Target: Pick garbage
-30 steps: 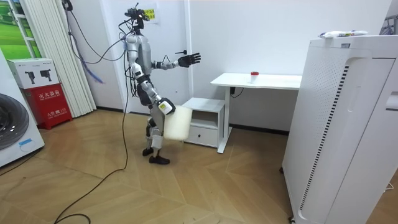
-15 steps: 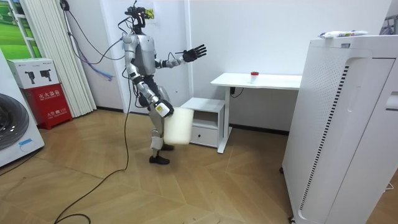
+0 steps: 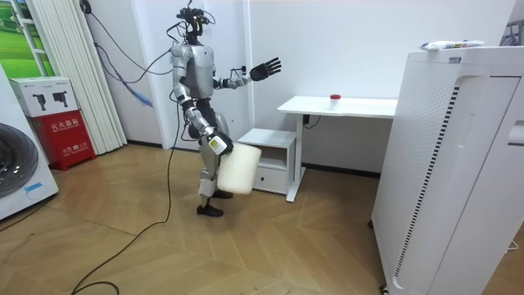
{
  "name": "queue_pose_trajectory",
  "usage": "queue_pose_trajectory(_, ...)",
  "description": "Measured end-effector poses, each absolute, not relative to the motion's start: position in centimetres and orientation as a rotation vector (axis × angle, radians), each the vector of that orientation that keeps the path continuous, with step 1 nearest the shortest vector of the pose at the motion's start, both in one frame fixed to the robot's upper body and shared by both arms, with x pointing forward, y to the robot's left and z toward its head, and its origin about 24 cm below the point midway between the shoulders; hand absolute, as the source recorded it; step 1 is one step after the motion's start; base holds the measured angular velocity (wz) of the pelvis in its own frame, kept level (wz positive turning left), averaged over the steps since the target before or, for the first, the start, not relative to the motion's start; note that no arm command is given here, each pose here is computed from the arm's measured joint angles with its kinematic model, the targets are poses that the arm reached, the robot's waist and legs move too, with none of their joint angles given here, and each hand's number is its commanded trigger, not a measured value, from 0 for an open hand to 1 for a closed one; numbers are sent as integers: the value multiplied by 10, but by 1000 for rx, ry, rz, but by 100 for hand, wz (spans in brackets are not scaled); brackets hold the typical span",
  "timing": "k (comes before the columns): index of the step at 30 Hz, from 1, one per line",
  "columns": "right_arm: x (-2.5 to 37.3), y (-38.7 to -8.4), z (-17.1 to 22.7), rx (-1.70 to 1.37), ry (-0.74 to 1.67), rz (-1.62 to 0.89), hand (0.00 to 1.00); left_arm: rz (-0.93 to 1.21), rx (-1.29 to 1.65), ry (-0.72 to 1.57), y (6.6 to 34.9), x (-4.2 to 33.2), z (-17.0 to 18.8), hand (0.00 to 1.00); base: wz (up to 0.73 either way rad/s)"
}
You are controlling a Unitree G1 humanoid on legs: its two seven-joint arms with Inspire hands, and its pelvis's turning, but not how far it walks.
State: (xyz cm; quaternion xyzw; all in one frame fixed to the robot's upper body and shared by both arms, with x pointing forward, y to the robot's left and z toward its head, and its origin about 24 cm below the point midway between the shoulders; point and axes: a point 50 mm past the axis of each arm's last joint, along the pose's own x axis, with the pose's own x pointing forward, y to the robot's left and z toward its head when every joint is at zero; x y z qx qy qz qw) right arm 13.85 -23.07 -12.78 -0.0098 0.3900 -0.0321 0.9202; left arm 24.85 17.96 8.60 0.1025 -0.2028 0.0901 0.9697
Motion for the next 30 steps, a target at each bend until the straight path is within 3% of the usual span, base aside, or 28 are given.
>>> queue_pose_trajectory(26, 147, -226, -125, -42, 789, -70, 100, 223, 213, -350, 187, 243, 72, 0, -1)
queue_pose_trajectory(30, 143, -230, -126, -29, 800, -93, 100, 212, 201, -340, 184, 243, 70, 0, 49)
